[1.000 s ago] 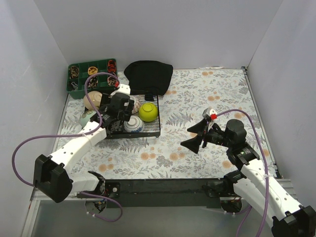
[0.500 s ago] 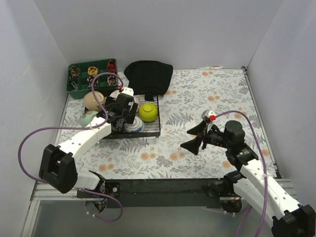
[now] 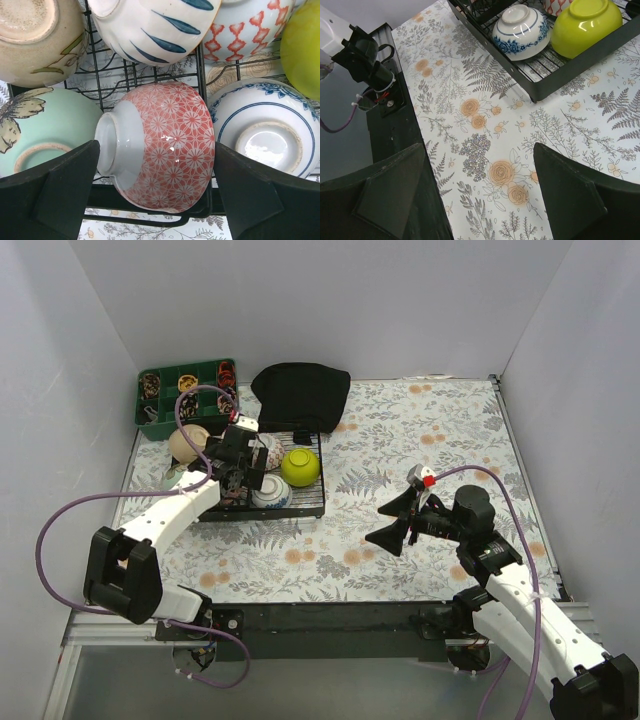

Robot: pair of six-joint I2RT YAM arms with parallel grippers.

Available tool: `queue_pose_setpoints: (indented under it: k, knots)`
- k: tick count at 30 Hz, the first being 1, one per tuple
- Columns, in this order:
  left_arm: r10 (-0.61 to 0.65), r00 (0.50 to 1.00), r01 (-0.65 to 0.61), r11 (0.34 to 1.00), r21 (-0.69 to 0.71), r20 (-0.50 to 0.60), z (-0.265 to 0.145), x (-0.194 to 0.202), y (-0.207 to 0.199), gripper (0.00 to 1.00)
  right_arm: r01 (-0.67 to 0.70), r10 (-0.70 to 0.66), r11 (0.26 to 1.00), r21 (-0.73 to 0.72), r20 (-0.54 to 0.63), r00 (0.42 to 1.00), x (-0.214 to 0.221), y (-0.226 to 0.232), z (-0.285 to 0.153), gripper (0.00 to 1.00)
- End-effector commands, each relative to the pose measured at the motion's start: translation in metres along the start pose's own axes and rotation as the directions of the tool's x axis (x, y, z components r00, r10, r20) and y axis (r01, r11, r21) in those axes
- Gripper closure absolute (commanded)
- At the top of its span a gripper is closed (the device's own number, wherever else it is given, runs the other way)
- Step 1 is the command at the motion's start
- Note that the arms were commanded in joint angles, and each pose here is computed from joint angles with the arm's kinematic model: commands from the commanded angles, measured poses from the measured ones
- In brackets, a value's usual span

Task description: Unload the bowls from the dish rack

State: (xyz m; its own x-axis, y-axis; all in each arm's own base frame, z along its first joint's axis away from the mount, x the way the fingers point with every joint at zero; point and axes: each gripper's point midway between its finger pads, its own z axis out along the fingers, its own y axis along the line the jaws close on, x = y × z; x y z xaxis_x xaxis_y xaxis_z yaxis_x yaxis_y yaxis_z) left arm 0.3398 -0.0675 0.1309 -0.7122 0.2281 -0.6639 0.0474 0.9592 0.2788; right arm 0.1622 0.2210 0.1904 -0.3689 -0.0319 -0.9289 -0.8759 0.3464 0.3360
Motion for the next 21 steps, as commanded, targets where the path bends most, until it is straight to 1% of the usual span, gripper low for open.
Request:
queue_pose_setpoints:
  k: [1,3,4,5,7,9,11,12,14,15,18,19,21]
  knots:
    - [-0.039,0.999,0.038,0.997,0.061,0.013,-0.001,-0.008,-0.004,0.1,0.034,-0.033,0.999,-0.029,0.026,0.999,-0.007,0.005,0.0,0.01]
    - [-0.052,0.999,0.051,0.995,0.081,0.01,0.0,-0.007,-0.006,0.15,0.036,-0.035,0.999,-0.03,0.026,0.999,-0.007,0.006,0.0,0.01]
    - [-0.066,0.998,0.066,0.995,0.079,0.004,0.001,-0.005,-0.004,0.17,0.036,-0.036,0.999,-0.029,0.028,0.999,-0.007,0.005,0.0,0.01]
    - [-0.074,0.997,0.073,0.994,0.078,0.002,0.001,-0.004,-0.002,0.21,0.037,-0.036,0.999,-0.032,0.027,0.999,-0.007,0.006,0.001,0.01]
    - [-0.099,0.995,0.098,0.993,0.07,-0.001,0.002,-0.004,0.002,0.26,0.034,-0.033,0.999,-0.03,0.026,0.999,-0.007,0.006,0.001,0.01]
    - [-0.116,0.993,0.115,0.991,0.063,0.004,0.0,-0.004,0.006,0.33,0.034,-0.033,0.999,-0.032,0.026,0.999,-0.007,0.006,0.001,0.02]
    - [-0.145,0.989,0.144,0.988,0.056,0.01,-0.001,-0.004,0.011,0.37,0.036,-0.035,0.999,-0.032,0.028,0.999,-0.008,0.006,0.001,0.01]
    - [-0.156,0.988,0.155,0.986,0.053,0.015,-0.002,-0.004,0.012,0.42,0.033,-0.032,0.999,-0.033,0.026,0.999,-0.008,0.006,0.001,0.01]
    - [-0.182,0.983,0.18,0.983,0.044,0.022,-0.001,-0.003,0.017,0.46,0.029,-0.029,0.999,-0.033,0.025,0.999,-0.008,0.006,0.001,0.01]
    - [-0.194,0.98,0.193,0.98,0.044,0.032,-0.003,-0.005,0.018,0.52,0.025,-0.025,0.999,-0.032,0.024,0.999,-0.008,0.005,0.001,0.02]
    - [-0.234,0.971,0.232,0.972,0.03,0.054,-0.004,-0.006,0.025,0.61,0.023,-0.022,0.999,-0.034,0.022,1.0,-0.008,0.006,0.002,0.02]
    - [-0.244,0.968,0.243,0.97,0.02,0.064,-0.004,-0.007,0.029,0.68,0.024,-0.023,0.999,-0.036,0.023,0.999,-0.009,0.006,0.002,0.01]
    - [-0.26,0.963,0.26,0.966,0.01,0.072,-0.005,-0.006,0.032,0.73,0.022,-0.021,0.999,-0.036,0.022,1.0,-0.009,0.006,0.002,0.01]
